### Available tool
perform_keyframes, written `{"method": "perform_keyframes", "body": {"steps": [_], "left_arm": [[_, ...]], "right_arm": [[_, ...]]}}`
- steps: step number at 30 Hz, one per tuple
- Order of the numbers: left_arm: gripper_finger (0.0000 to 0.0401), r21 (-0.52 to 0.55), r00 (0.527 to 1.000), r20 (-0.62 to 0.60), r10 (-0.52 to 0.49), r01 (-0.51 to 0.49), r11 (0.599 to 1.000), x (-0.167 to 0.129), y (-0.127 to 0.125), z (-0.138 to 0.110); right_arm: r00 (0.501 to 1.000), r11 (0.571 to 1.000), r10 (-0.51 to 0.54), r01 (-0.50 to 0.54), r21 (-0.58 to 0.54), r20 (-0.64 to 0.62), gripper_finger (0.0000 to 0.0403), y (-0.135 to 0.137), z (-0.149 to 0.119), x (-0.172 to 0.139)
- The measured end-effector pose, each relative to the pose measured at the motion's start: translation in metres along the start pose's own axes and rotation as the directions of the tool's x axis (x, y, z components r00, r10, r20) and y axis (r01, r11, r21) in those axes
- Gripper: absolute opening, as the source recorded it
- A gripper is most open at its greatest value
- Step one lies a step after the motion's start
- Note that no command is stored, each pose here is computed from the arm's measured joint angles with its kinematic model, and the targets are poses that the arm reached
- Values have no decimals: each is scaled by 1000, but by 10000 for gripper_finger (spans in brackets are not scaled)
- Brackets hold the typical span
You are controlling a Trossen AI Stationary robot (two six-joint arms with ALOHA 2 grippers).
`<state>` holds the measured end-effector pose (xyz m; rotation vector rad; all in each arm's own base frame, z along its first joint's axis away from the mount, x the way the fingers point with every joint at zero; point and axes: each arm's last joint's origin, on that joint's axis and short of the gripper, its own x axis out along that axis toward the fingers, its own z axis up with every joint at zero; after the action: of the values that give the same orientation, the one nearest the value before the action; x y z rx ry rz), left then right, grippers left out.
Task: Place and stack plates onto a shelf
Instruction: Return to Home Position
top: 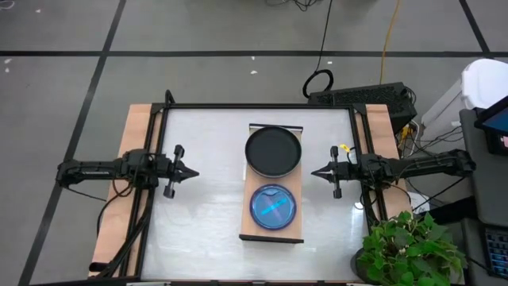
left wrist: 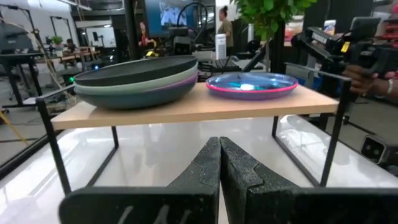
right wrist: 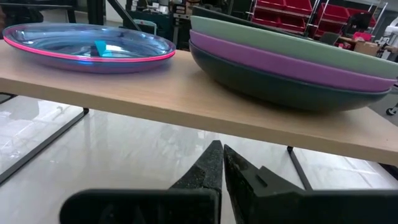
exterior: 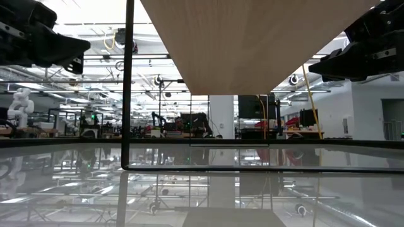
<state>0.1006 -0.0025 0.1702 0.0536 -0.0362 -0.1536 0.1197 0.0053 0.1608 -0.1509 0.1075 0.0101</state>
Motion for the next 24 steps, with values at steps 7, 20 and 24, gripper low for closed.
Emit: {"method": "perform_keyframes", "body": {"steps": [7, 20, 24], "left_arm": [[3, 2, 999, 26, -36, 36, 999, -2, -4, 2], [3, -55, 998, -21, 66, -67, 996, -3, -3, -2], [3, -39, 998, -21, 56, -57, 998, -3, -4, -2]], "right_arm": [[1000, 1000, 1, -1, -1, 0, 0, 0, 0, 0], [1000, 1000, 4, -4, -17, -4, 0, 0, 0, 0], [1000, 1000, 6, -6, -17, -7, 0, 0, -1, 0]]}}
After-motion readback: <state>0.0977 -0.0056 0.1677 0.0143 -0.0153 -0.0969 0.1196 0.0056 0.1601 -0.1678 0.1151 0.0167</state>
